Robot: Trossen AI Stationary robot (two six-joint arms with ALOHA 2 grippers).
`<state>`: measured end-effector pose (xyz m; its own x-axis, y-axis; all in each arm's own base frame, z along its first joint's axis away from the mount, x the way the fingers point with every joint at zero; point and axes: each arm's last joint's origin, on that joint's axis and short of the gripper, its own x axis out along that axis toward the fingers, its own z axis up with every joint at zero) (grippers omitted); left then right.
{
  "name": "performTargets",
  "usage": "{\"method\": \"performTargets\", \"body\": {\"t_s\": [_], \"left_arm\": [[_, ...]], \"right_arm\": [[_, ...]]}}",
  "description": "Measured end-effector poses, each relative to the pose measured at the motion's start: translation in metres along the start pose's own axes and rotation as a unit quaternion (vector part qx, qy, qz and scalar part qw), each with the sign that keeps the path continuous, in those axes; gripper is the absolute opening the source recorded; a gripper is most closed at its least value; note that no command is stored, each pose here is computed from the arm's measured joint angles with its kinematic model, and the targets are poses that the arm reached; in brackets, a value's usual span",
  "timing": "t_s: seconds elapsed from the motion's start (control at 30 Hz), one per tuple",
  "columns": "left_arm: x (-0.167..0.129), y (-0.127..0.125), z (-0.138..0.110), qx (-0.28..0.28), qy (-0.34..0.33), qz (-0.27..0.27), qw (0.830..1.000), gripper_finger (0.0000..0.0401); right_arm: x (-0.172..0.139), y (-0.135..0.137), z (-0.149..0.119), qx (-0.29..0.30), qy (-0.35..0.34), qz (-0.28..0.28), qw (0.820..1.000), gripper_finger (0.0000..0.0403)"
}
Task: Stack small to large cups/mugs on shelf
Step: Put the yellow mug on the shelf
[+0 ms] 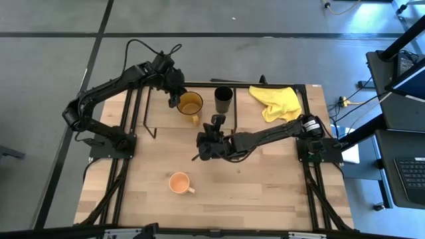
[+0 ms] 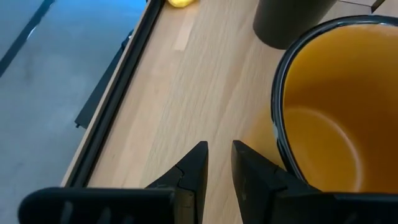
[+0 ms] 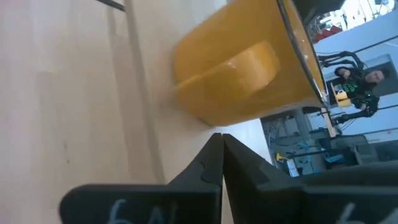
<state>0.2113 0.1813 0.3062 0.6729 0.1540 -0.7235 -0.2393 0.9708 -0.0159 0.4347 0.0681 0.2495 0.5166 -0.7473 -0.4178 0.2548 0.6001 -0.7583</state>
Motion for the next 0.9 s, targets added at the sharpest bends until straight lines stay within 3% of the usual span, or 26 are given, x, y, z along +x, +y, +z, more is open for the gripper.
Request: {"method": "performTargets", "body": {"t_s": [0.23, 0.9], "left_arm": [[0.001, 0.002, -0.001, -0.004, 0.005, 0.004, 1.000, 0.0065], [0.001, 0.001, 0.001, 0.010, -0.012, -0.013, 1.000, 0.0065]], "right_arm": [[0.008, -0.007, 0.004, 0.009, -0.010, -0.008, 1.000, 0.0011], [0.007, -0.007, 0.014, 0.039, -0.055, 0.034, 0.997, 0.0012]]}}
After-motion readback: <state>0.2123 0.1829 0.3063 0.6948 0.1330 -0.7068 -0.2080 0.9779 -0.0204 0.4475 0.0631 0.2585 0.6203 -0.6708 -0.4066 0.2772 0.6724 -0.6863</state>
